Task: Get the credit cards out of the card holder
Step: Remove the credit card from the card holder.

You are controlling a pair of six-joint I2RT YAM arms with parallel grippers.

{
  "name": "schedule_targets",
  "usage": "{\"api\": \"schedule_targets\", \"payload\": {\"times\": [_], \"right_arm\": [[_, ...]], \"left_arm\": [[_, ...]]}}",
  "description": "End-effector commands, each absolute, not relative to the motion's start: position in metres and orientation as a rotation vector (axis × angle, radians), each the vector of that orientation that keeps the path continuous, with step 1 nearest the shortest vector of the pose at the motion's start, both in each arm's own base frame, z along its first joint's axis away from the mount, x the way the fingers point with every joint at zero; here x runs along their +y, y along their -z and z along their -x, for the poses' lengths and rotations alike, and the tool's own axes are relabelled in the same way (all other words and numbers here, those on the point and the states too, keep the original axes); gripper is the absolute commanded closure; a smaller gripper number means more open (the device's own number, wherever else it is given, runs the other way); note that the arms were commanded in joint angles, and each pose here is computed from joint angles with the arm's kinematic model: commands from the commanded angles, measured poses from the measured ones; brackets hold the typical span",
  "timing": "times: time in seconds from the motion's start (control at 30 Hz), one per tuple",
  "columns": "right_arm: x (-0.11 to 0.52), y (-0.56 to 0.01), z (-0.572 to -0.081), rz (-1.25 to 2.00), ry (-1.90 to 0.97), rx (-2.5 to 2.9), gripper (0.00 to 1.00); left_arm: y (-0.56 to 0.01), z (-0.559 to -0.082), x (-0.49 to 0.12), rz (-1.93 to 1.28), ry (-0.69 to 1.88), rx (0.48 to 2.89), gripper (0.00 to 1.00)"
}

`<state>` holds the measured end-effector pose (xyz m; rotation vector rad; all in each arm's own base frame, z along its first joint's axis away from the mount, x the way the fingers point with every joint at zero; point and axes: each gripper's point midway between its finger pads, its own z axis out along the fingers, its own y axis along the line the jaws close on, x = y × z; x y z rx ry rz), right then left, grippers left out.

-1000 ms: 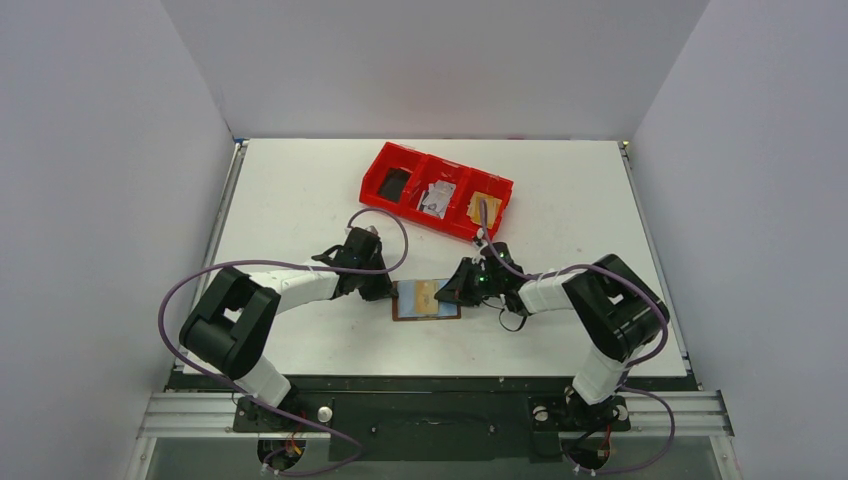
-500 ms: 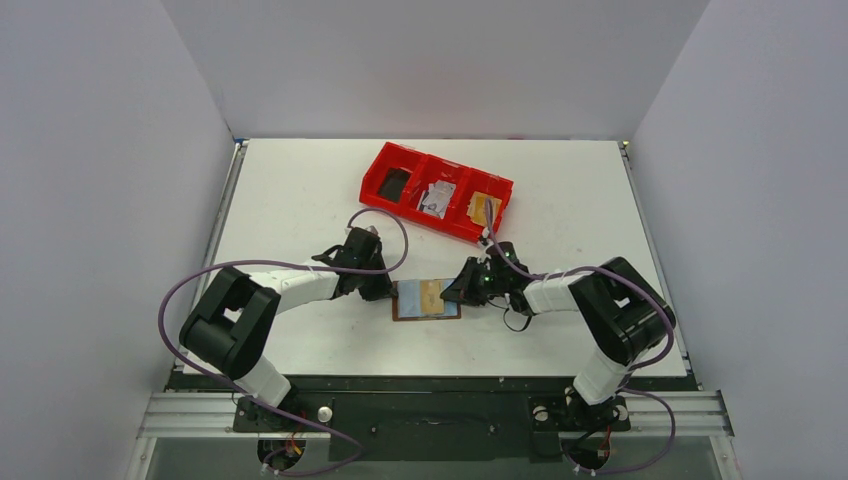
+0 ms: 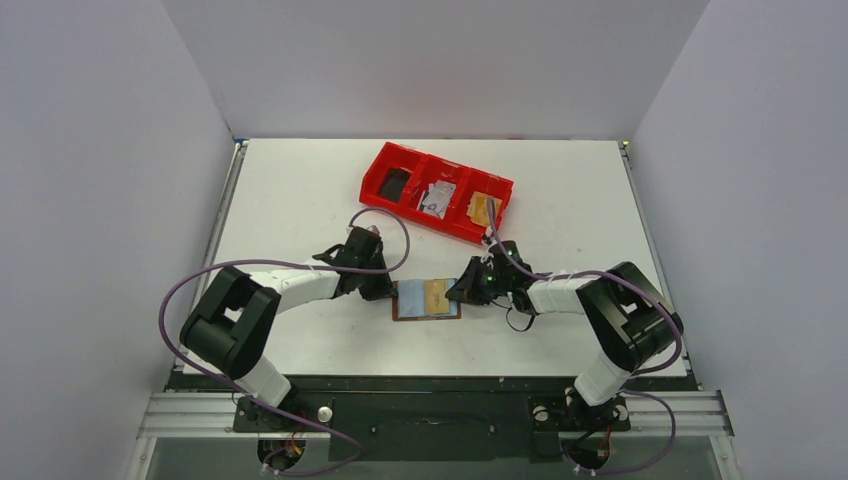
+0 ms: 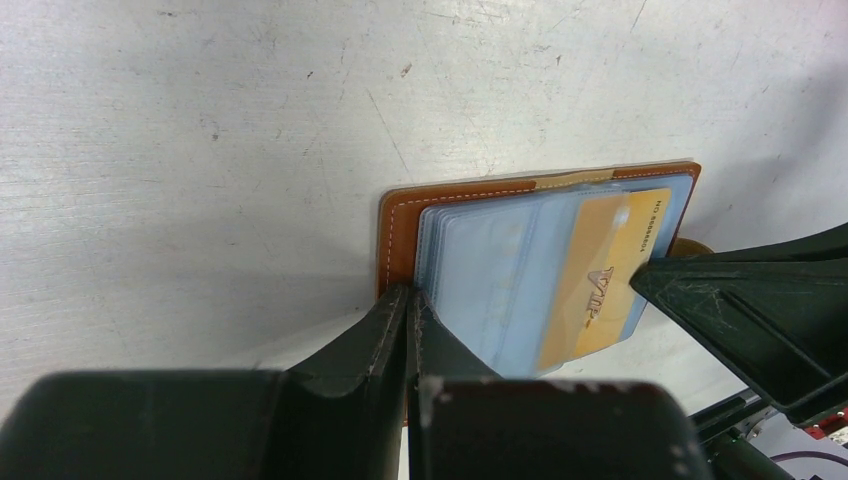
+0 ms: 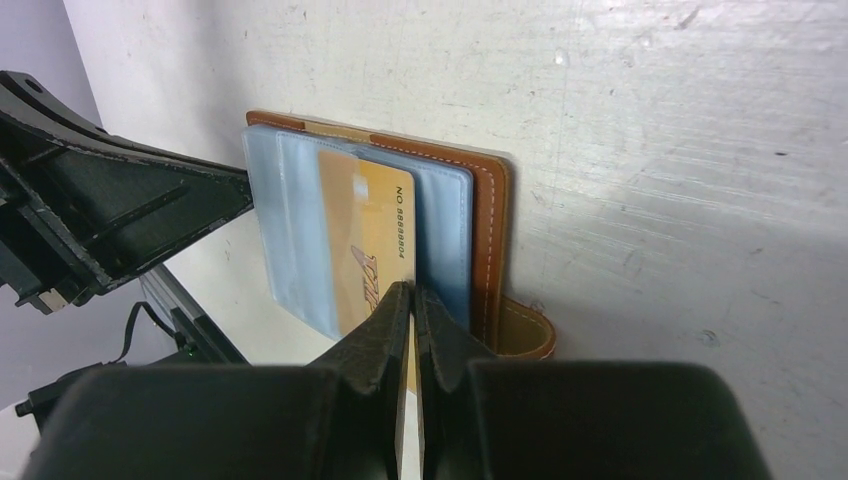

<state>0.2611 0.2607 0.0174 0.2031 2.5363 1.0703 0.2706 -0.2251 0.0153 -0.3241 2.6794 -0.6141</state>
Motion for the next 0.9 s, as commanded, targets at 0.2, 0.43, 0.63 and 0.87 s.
{"api": "schedule_targets", "payload": {"times": [0.2, 0.43, 0.63, 0.87], "right_arm": [[0.218, 0.003, -0.258, -0.282, -0.851, 2.6, 1.0], [0.214, -0.008, -0.258, -0.294, -0.869, 2.579, 1.0], [0.223, -0.032, -0.263, -0.297, -0.955, 2.526, 1.0], [0.235, -0.063, -0.272, -0.298, -1.045, 2.464, 1.0]], "left_arm": [[0.015, -0.24, -0.188, 0.306, 0.36, 2.823, 1.0], [0.005, -0.244, -0.193, 0.297, 0.396, 2.803, 1.0], [-0.023, -0.255, -0.205, 0.259, 0.474, 2.757, 1.0], [-0.076, -0.274, -0.224, 0.187, 0.604, 2.649, 0.7]]}}
